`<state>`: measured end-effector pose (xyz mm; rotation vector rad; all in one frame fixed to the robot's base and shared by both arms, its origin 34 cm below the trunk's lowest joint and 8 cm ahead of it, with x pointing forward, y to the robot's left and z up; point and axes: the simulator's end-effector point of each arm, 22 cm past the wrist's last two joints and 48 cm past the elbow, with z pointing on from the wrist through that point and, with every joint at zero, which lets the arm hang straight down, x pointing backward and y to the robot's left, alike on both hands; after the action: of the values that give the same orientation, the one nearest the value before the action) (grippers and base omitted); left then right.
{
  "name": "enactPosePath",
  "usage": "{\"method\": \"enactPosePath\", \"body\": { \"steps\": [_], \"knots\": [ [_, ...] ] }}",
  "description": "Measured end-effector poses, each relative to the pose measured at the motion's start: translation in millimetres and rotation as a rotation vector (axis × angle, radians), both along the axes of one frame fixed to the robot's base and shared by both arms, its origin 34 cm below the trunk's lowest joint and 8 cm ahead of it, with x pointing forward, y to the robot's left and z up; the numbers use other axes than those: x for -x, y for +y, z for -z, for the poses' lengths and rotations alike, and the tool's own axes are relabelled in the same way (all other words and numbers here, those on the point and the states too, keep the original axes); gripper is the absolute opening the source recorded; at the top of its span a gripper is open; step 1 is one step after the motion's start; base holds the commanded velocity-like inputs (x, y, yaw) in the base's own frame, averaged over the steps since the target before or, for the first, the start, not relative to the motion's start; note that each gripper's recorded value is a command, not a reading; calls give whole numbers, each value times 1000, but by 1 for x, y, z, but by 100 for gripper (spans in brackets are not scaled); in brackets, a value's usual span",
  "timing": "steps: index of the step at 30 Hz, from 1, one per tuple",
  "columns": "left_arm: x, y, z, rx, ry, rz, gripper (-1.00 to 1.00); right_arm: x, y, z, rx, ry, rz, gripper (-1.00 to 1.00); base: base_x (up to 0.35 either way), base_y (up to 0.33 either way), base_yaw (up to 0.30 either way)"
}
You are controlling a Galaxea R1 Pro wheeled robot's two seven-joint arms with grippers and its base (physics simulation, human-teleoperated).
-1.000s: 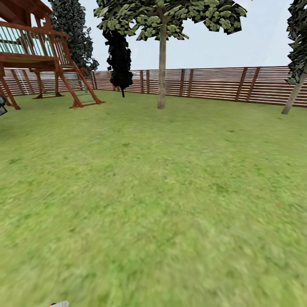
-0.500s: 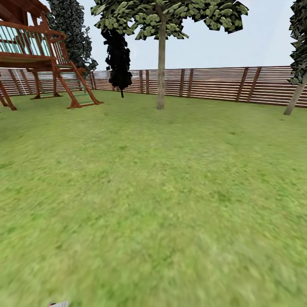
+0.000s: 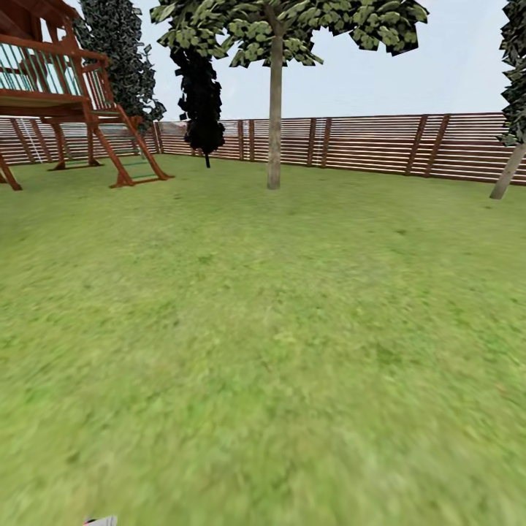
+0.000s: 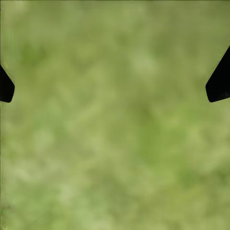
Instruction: In the garden, pick up the pesticide atomizer on the floor and spray pesticide onto both trees until each tree trunk is fully covered.
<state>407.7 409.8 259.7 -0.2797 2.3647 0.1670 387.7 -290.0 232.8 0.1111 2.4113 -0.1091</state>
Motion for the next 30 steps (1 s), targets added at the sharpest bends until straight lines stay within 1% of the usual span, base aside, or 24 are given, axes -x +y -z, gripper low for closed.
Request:
{"method": "enactPosePath", "body": {
  "steps": [30],
  "knots": [
    [0, 0, 0, 0, 1, 1, -100, 0, 0, 0, 0, 0, 0, 100, 341, -93, 0]
  ]
}}
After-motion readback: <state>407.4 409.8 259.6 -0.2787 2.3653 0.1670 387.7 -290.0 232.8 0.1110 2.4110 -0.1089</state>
